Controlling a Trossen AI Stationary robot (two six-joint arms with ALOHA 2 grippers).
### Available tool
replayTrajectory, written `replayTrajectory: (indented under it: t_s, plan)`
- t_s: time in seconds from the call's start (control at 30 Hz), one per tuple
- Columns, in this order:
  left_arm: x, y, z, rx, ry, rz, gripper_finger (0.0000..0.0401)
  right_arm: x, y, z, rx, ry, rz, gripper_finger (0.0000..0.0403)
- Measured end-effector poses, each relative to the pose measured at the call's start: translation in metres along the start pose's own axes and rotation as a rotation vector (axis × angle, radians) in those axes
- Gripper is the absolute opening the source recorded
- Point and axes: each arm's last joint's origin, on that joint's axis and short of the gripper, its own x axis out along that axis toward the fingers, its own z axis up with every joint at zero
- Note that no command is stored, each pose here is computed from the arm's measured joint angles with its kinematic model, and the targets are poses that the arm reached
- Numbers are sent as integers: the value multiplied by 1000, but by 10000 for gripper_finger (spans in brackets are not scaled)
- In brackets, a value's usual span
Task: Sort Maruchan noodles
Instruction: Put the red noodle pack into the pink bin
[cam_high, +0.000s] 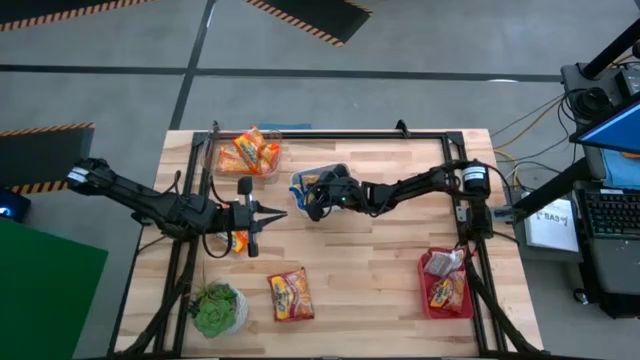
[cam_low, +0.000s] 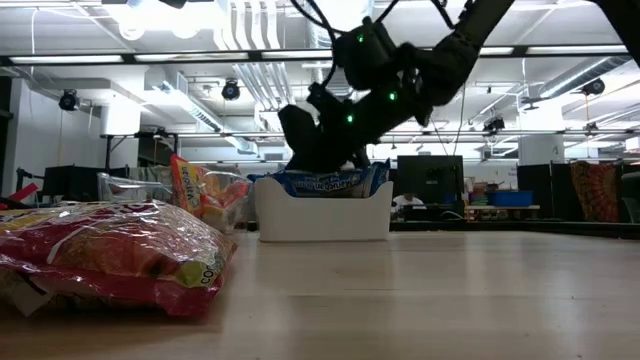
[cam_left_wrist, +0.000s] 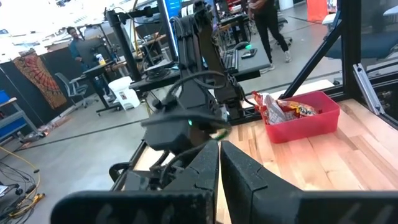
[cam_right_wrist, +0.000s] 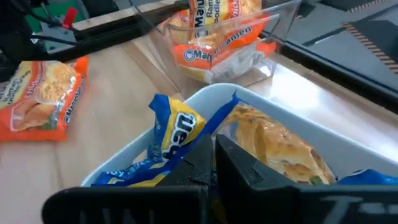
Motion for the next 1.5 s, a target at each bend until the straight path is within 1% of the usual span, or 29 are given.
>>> replayTrajectory:
  t_s: [0.1, 0.17, 0.23, 0.3, 0.4, 0.5, 0.63, 0.7, 0.8, 0.83, 0.9, 1.0, 1.1, 1.17, 1.23, 1.3, 1.4, 1.5]
  plan:
    - [0, 0, 0, -12, 0, 0, 0, -19, 6, 26, -21, -45, 40, 12]
    - [0, 0, 0, -31, 0, 0, 0, -42, 12, 53, -43, -106, 75, 12]
    - [0, 0, 0, -57, -2, 0, 0, -68, 16, 72, -90, -138, 97, 12]
    - [1, -1, 0, -80, 1, -1, 0, -94, 20, 81, -141, -139, 120, 12]
    - [3, -2, -1, -114, 6, -2, 0, -132, 26, 86, -204, -157, 176, 12]
    - [5, -3, -3, -168, 12, -4, 0, -167, 29, 78, -241, -173, 243, 12]
    - [12, -10, -9, -262, 51, -9, 0, -197, 27, 44, -280, -131, 319, 12]
    - [18, -14, -15, -302, 82, -11, 0, -209, 24, 31, -243, -121, 354, 12]
    - [27, -23, -25, -366, 139, -17, 0, -217, 17, 11, -160, -73, 376, 12]
    - [30, -26, -29, -387, 160, -36, 0, -218, 15, 6, -141, -55, 376, 12]
    - [35, -32, -35, -438, 194, -96, 0, -220, 13, -3, -118, -30, 382, 12]
    - [42, -41, -42, -503, 255, -191, 0, -222, 14, -8, -96, -22, 397, 12]
    - [51, -50, -45, -551, 366, -253, 0, -221, 15, -12, -101, -5, 397, 12]
    - [58, -57, -49, -558, 492, -284, 0, -221, 16, -12, -102, -5, 399, 12]
    - [64, -65, -55, -541, 654, -312, 0, -222, 16, -12, -101, -6, 401, 12]
    - [71, -75, -60, -499, 805, -344, 0, -222, 16, -12, -101, -5, 400, 12]
    - [79, -90, -73, -403, 1033, -382, 0, -222, 16, -12, -94, -4, 401, 12]
    - [88, -107, -86, -308, 1168, -429, 0, -222, 17, -13, -88, -1, 405, 12]
